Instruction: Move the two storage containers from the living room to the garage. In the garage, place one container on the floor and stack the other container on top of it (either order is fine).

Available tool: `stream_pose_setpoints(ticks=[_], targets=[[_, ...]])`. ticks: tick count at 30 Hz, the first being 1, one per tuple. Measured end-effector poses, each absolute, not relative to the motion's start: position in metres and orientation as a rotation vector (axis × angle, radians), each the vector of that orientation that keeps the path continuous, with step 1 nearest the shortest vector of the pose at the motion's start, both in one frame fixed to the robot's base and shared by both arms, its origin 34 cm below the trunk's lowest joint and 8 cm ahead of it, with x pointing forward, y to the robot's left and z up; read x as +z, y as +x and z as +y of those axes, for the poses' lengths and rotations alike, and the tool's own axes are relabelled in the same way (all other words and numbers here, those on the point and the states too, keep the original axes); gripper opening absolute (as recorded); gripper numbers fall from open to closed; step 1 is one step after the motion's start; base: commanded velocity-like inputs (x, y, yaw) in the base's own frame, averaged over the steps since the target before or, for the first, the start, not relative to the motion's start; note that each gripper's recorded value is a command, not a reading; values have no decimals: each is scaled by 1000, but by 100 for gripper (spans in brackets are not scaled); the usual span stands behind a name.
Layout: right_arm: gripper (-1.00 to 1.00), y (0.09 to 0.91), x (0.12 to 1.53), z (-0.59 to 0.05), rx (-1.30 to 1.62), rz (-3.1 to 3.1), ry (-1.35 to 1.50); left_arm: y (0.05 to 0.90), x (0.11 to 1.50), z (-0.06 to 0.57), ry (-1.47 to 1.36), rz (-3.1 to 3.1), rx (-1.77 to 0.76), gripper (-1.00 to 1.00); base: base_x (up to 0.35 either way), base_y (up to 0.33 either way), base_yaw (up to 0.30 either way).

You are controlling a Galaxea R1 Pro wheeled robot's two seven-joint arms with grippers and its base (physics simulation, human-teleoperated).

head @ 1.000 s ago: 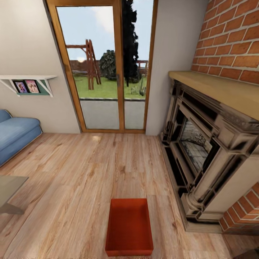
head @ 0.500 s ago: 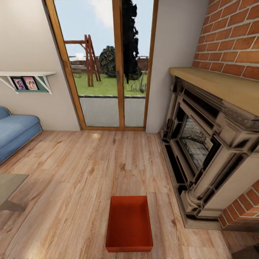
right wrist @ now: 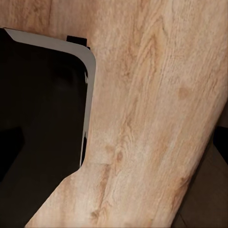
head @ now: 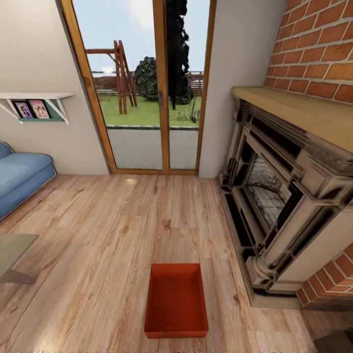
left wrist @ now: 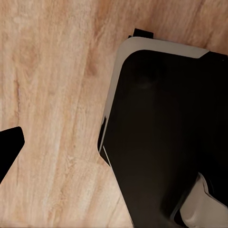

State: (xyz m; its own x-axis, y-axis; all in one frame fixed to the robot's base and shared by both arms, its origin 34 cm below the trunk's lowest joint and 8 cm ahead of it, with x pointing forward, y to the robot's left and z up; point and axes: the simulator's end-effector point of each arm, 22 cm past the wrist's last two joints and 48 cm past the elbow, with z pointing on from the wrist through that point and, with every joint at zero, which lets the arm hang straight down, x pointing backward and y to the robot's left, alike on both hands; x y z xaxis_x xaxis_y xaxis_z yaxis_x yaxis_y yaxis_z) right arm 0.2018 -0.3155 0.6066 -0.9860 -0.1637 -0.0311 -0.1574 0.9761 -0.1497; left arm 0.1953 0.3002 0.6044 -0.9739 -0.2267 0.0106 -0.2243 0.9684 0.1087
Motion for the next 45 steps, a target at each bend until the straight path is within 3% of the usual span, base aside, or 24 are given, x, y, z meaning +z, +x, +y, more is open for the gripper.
stream_pose_setpoints(ticks=[45], targets=[[100, 173, 601, -315, -224, 3153, -265, 167, 599, 300, 342, -3024, -175, 100, 0, 0, 0]])
